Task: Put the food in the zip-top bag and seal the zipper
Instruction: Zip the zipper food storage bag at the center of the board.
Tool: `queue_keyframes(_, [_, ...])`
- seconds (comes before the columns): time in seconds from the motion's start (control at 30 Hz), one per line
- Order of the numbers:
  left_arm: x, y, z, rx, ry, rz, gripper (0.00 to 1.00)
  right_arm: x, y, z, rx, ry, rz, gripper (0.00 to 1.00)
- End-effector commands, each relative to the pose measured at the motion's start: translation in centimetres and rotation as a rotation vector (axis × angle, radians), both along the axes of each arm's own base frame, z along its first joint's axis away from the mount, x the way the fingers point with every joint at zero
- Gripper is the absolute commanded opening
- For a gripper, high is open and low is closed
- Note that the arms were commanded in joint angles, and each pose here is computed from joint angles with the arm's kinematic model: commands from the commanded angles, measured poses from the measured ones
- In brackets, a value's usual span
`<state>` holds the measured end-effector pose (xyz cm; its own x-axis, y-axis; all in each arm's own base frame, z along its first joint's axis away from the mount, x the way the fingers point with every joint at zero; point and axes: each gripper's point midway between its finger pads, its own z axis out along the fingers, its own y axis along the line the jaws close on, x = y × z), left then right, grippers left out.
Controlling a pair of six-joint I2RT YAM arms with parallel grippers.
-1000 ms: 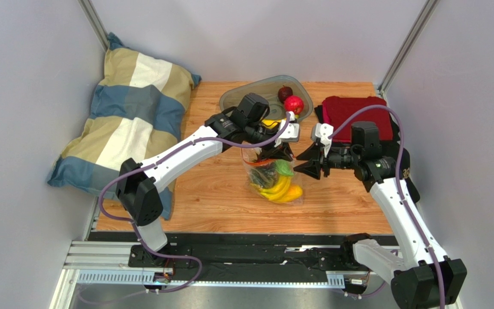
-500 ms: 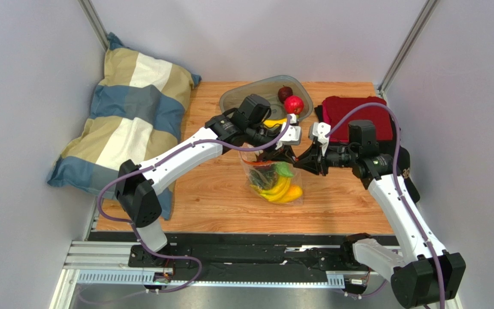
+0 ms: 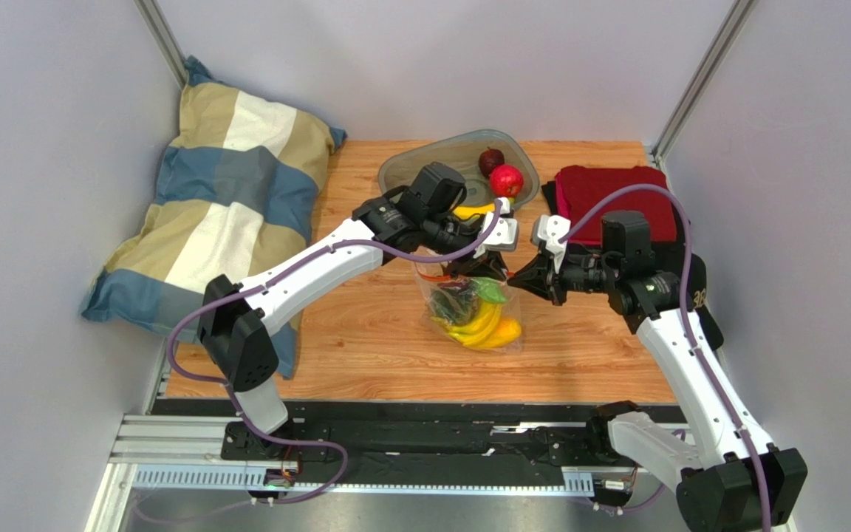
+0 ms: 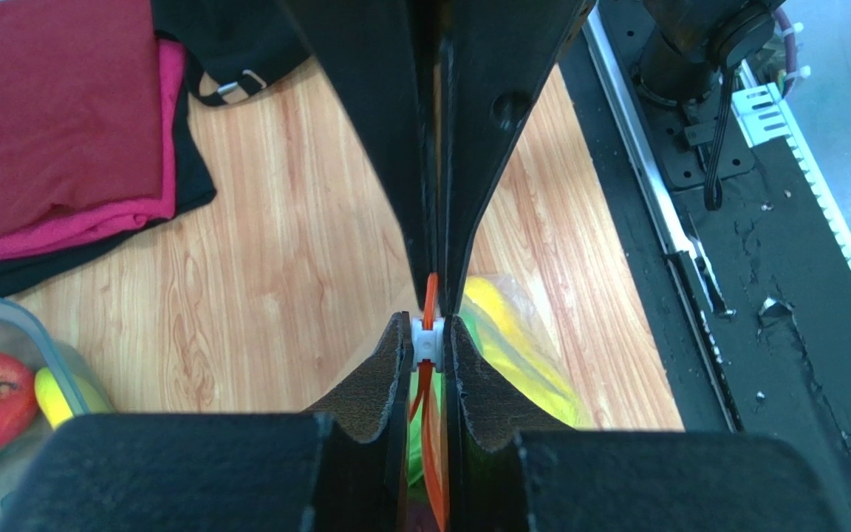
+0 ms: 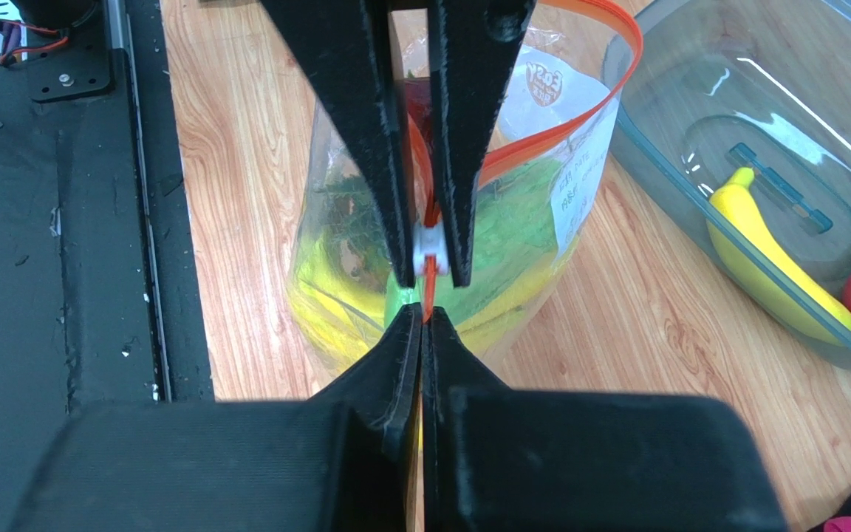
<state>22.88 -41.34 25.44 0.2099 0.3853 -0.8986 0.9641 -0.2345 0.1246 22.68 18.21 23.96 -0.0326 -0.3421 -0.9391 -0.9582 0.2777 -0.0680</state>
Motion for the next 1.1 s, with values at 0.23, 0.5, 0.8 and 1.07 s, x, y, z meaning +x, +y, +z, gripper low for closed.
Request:
queue_keyframes(0.23, [3.6, 3.4, 0.0, 0.067, -0.072, 0.100, 0.06, 0.1, -0.8, 0.8, -0.004, -0.051, -0.023, 0.00])
queue_keyframes(0.5, [4.8, 4.2, 0.7, 0.050, -0.098, 0.114, 0.00, -0.1, -1.0, 0.4, -0.018, -0.045, -0.014, 0.00])
queue_keyframes(0.8, [1.3, 2.2, 2.8, -0.006, -0.114, 0.008, 0.00, 1.0, 0.6, 2.6, 0.060, 0.013, -0.002, 0.96])
queue_keyframes(1.07, [0.0, 0.9, 2.5, 0.002, -0.097, -0.018, 0.00, 0.1, 1.4, 1.7, 0.010, -0.002, 0.082, 0.61])
